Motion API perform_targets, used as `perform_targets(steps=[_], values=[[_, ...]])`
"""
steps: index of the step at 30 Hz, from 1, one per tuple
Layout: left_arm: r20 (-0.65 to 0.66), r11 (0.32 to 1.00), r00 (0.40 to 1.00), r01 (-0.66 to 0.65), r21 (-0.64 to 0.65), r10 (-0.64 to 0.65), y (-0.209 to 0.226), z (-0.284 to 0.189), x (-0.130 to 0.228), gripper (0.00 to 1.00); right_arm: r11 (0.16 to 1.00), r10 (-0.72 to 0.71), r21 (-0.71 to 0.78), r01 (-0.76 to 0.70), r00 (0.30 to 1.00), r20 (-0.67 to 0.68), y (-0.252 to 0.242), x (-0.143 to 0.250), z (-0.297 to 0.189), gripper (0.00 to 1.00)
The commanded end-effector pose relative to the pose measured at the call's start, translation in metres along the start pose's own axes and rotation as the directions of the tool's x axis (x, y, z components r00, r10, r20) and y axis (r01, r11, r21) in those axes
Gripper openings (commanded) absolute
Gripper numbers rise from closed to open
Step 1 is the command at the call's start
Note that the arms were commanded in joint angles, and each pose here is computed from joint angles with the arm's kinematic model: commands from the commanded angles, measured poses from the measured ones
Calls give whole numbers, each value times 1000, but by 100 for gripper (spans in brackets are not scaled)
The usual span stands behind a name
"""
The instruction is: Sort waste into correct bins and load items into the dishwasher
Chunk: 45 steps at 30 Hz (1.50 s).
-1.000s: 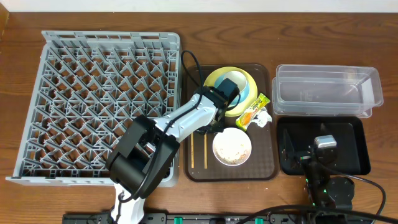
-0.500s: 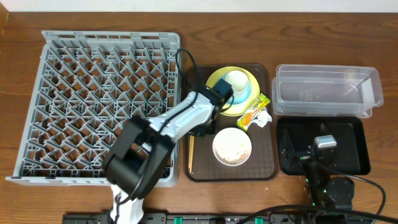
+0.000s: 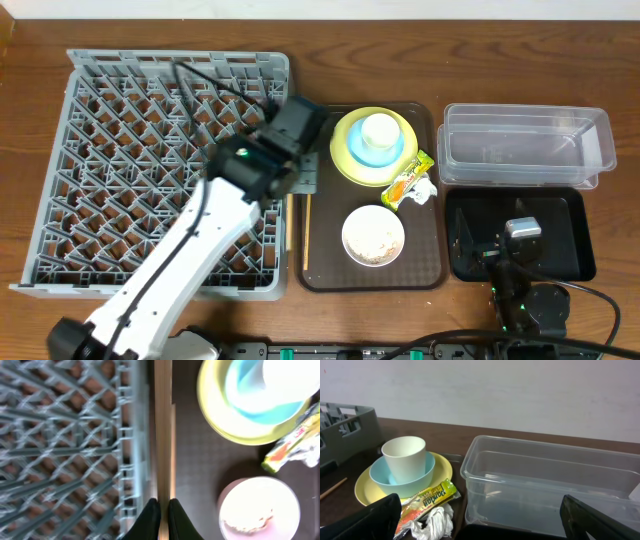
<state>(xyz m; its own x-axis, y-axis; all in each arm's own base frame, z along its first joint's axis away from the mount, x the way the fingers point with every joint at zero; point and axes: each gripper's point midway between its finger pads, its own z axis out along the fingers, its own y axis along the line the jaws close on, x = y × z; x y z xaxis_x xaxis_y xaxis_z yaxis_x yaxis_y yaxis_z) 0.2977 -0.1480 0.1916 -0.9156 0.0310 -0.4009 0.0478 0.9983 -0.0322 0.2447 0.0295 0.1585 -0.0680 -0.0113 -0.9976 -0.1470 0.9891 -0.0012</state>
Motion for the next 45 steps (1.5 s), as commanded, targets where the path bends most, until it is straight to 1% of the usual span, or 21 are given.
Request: perform_targets(steps=[1,6,11,17,19,22,26,30,45], values=[[-9,998,999,-41,-43,41,22,-3,-2,8,1000,11,7,-11,1000,-3,-2,1,0,99],[-57,997,998,-25,-71,21,40,6,-1,7,1000,11,7,-11,1000,-4,-2,1,0,99],[-113,989,984,-142,-49,136,38,19,4,8,1000,11,7,-11,1000,-4,-2,1,0,99],[-163,984,975,-162,-73,149,38,42,5,8,1000,11,7,-11,1000,-3,-2,1,0,99],[-177,982,974,-159,-106,139,42,52,4,8,1000,11,7,-11,1000,-4,-2,1,0,99],[-184,976,980,-112,-185,78,55,63,2,8,1000,11,7,-11,1000,-3,-2,1,0,99],[-203,976,978,-83,-202,41,58,74,3,8,1000,11,7,-11,1000,-4,-2,1,0,99],[-207,975,978,-20,-222,-27,61,80,5,8,1000,11,7,-11,1000,-3,-2,1,0,99],[-219,974,975,-27,-225,-24,62,80,8,9,1000,11,7,-11,1000,-3,-2,1,0,99]])
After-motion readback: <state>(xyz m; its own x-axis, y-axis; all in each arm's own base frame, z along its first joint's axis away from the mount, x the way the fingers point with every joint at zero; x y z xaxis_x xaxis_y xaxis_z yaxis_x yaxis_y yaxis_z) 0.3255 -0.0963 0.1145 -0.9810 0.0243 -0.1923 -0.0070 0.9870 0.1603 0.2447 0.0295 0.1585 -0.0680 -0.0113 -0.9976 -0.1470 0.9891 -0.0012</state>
